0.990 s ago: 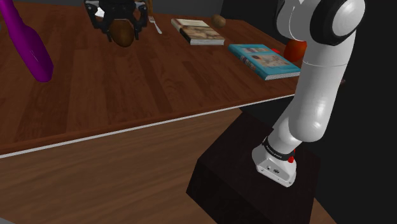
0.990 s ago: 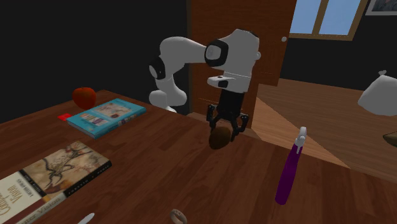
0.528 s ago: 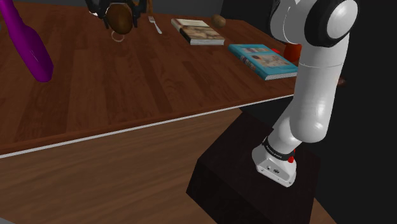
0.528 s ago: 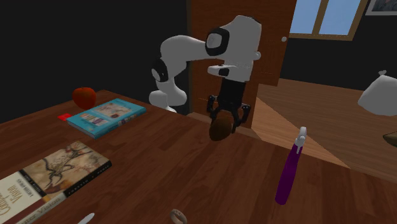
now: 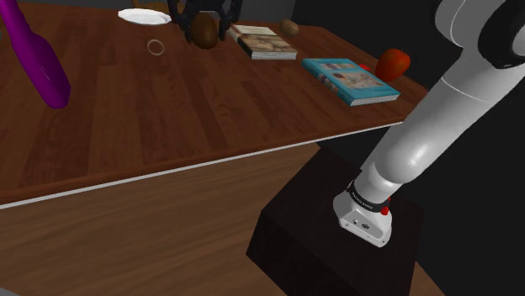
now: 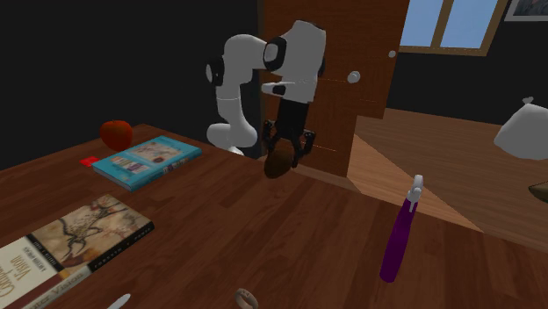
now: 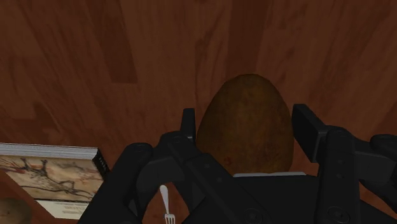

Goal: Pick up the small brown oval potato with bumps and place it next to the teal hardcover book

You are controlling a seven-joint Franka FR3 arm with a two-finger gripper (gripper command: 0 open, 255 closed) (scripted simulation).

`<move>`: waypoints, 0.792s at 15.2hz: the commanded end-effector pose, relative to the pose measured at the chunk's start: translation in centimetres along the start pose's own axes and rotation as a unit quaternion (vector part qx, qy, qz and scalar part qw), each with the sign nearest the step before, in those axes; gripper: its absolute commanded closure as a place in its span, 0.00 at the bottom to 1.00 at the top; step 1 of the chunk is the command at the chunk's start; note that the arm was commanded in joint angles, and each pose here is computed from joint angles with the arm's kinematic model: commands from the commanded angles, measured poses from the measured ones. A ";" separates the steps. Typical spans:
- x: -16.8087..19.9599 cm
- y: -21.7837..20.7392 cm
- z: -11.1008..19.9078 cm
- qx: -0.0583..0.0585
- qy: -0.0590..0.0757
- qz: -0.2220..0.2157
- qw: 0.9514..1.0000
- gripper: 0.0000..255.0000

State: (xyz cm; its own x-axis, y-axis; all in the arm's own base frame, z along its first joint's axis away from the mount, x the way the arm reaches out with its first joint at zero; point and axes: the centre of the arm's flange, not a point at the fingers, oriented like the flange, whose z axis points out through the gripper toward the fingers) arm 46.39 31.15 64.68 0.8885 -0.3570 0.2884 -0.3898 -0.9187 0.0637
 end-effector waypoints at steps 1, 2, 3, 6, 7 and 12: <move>-0.7 2.6 -0.3 0.001 -0.001 0.001 1.000 1.00; -1.1 3.9 -0.3 0.001 -0.001 0.001 1.000 1.00; -1.5 5.1 -0.4 0.001 -0.001 0.001 1.000 1.00; -2.8 8.8 -0.5 0.001 -0.001 0.001 1.000 1.00; -3.2 10.1 -0.6 0.001 -0.001 0.001 1.000 1.00; -5.4 16.3 -0.9 0.001 -0.001 0.001 1.000 1.00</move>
State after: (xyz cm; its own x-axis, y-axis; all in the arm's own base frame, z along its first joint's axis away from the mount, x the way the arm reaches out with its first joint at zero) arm 35.95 19.43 64.85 0.8884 -0.3586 0.2865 -0.3909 -0.9183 0.0628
